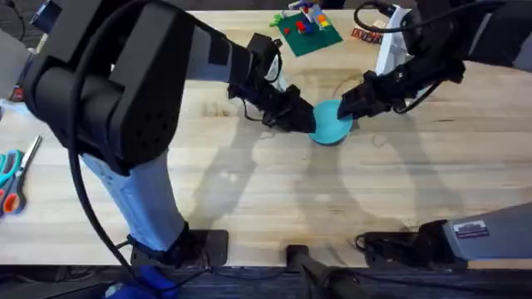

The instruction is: Pick up the plates from the table one by one and place each into a slot on the dish rack.

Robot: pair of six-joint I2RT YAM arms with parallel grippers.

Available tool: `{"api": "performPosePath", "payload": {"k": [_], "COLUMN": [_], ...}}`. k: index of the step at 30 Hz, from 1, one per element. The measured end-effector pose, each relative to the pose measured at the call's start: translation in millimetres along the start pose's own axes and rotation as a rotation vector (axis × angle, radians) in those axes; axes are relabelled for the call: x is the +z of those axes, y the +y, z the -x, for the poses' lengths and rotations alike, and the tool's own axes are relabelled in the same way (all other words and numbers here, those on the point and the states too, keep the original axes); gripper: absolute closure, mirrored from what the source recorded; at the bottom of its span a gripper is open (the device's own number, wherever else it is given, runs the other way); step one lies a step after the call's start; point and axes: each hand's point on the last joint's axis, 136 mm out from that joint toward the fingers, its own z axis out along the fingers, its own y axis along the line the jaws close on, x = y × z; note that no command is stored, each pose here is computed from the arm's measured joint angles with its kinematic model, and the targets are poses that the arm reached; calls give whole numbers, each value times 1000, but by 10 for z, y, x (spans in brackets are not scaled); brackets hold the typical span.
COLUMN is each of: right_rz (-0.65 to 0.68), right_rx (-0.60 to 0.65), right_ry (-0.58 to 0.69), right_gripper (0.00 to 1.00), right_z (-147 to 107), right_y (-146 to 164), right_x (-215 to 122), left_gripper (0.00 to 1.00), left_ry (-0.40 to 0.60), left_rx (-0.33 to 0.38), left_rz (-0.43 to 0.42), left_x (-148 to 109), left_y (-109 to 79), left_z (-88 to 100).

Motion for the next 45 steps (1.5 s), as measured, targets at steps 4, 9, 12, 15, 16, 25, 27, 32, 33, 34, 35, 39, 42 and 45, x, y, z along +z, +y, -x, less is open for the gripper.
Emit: {"api": "performPosePath", "payload": {"k": [4,9,12,15,16,25,27,32,33,34,35,39,42,45], "right_rz": [8,21,24,19,17,-153,-204,-305,-328,-347,-369,-442,-457,-475], "right_rx": [0,-5,-19,-68,-89,-331,-388,-502,-519,-531,-544,-591,-623,-708], "right_ry": [-1,-1,1,-8,-17,-133,-157,-215,-222,-224,-222,-175,-166,-144], "right_gripper": [954,964,969,972,971,971,971,971,971,971,971,971,971,971], "right_z": [2,3,11,78,120,612,686,840,861,869,872,809,811,811], "right_y": [13,43,60,112,136,276,299,361,356,349,335,238,220,205], "right_x": [0,3,-17,-103,-149,-906,-1100,-1497,-1557,-1603,-1648,-1726,-1733,-1739], "left_gripper": [961,962,962,961,962,961,961,843,743,657,516,7,6,5], "left_ry": [-9,-105,-212,-318,-346,-377,-380,-389,-392,-394,-395,-398,-398,-398], "left_rx": [-6,42,114,163,163,79,73,77,75,77,81,82,82,82], "left_rz": [33,139,180,234,265,551,581,614,619,623,625,626,626,626], "left_x": [-44,-437,-906,-1387,-1529,-1931,-1957,-1992,-1998,-2003,-2006,-2010,-2010,-2010], "left_y": [-14,-220,-512,-735,-761,-441,-390,-347,-341,-337,-337,-337,-337,-337], "left_z": [39,197,327,375,362,172,172,189,192,196,201,208,208,208]}}
